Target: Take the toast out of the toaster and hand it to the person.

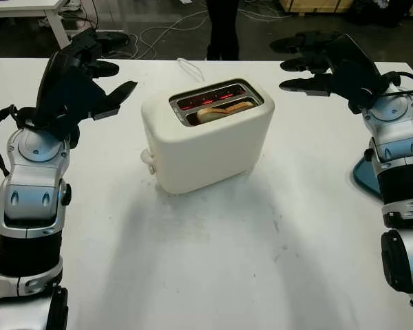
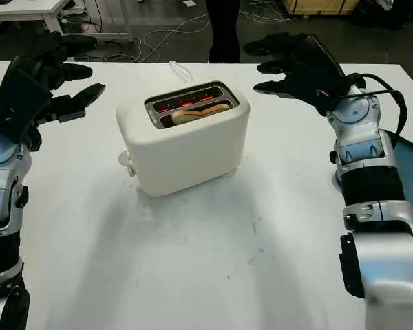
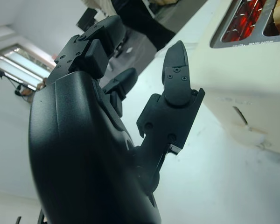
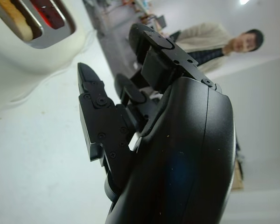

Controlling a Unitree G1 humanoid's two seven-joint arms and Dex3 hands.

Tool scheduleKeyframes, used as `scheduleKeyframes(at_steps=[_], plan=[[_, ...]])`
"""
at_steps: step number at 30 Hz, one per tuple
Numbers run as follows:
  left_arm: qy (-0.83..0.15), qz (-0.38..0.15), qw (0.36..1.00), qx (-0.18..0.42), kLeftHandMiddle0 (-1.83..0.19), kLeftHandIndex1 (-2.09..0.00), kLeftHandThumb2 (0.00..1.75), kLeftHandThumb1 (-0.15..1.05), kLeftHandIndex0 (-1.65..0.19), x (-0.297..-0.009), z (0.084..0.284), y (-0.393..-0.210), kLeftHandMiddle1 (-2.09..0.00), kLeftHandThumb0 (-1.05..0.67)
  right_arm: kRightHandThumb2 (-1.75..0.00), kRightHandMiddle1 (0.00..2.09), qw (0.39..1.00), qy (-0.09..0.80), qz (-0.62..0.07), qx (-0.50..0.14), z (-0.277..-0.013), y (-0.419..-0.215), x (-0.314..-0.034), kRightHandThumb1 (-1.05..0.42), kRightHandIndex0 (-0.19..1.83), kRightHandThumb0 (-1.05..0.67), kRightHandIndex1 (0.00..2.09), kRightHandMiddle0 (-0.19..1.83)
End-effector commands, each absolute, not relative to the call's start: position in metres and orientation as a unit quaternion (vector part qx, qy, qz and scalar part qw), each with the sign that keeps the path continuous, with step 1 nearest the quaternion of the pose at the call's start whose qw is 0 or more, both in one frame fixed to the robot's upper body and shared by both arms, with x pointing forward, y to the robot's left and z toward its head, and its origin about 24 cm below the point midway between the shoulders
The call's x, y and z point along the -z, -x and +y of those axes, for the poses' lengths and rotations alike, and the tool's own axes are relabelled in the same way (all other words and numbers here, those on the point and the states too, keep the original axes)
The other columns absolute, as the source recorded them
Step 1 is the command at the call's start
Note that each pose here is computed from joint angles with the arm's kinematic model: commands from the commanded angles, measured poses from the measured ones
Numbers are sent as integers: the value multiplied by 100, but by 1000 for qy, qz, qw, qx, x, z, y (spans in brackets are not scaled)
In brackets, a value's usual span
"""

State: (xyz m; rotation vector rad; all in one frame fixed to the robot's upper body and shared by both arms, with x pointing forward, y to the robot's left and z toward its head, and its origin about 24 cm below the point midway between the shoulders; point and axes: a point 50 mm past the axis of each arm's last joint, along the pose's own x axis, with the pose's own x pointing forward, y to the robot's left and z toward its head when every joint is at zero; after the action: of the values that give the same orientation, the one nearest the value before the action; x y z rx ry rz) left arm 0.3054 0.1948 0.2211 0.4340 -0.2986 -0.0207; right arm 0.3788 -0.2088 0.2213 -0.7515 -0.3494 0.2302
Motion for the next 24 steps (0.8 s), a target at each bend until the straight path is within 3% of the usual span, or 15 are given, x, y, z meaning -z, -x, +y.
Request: scheduleKeyframes(at_steps=[1, 24], plan=[[-207, -143, 968, 2, -16, -51, 41, 73, -31, -220, 198, -303, -95, -21, 0, 4, 906, 368, -181, -105, -209, -377, -222, -79, 92, -5, 8, 79], [-220, -137, 966, -5, -29, -40, 26, 81, -40, -221, 201, -298, -82, -23, 0, 2, 903, 376, -182, -98, -209, -377, -221, -78, 97, -5, 5, 84]])
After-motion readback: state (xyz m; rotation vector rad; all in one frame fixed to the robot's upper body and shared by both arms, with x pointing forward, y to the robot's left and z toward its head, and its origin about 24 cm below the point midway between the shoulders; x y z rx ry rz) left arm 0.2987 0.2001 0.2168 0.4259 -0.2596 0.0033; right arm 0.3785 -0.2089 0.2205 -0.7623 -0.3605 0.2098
